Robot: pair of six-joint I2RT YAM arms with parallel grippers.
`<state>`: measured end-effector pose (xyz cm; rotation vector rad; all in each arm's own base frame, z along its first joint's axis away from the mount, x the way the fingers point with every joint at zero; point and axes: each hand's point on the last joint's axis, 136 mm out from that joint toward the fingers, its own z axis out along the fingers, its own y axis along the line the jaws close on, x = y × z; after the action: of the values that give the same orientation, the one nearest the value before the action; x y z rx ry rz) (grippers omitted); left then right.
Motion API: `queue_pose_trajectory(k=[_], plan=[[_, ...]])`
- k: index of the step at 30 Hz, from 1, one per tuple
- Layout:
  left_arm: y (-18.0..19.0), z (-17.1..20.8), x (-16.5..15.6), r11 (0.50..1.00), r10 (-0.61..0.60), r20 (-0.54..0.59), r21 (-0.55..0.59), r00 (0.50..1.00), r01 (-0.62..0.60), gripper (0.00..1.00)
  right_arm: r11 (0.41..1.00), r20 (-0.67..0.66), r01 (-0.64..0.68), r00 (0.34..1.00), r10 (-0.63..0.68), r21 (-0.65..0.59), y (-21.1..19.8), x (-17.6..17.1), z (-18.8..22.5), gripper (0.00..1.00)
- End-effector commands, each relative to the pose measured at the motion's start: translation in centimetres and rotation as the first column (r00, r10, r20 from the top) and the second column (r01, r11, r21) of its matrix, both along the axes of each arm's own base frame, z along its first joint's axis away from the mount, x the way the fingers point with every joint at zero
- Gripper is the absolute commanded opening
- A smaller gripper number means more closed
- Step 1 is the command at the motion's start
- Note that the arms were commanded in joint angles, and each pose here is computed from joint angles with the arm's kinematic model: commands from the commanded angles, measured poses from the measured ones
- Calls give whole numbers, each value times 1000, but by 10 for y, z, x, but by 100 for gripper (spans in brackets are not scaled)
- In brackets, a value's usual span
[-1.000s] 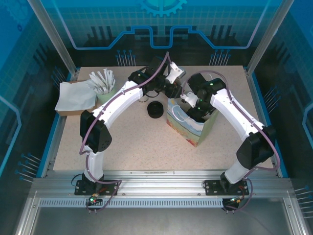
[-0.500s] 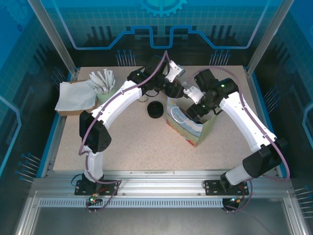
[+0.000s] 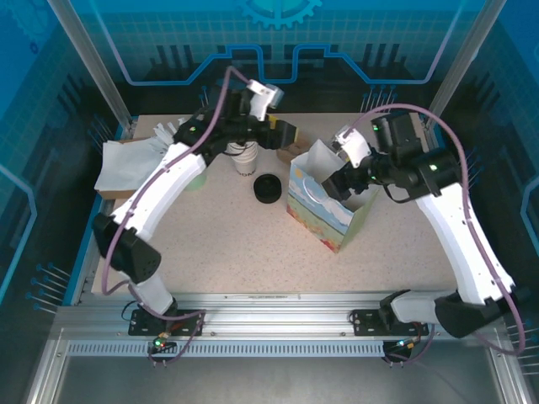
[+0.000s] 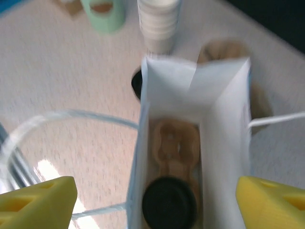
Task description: Pack the takeout coffee
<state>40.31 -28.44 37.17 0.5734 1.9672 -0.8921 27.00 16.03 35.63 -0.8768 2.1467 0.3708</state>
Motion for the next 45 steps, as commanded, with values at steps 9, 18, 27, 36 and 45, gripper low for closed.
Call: queue_pose_trajectory(k=[9,18,27,36,45], plan=[[138,-9,-31,861,504,153,-166,850,-481,88,838,374,514,752,-542,183,-104,32,70,99],[252,-107,-43,612,787,131,-42,603,-790,98,561,307,791,486,-818,242,-201,50,8,100],[294,-143,-49,498,867,2,-21,498,-867,97,563,206,781,524,-827,272,-201,51,-16,100],[355,-147,-41,365,894,-257,-59,367,-929,86,832,214,344,858,-466,435,-88,39,38,94],[343,-125,-6,510,809,-305,-63,503,-858,74,927,278,66,944,-178,369,6,27,61,93]])
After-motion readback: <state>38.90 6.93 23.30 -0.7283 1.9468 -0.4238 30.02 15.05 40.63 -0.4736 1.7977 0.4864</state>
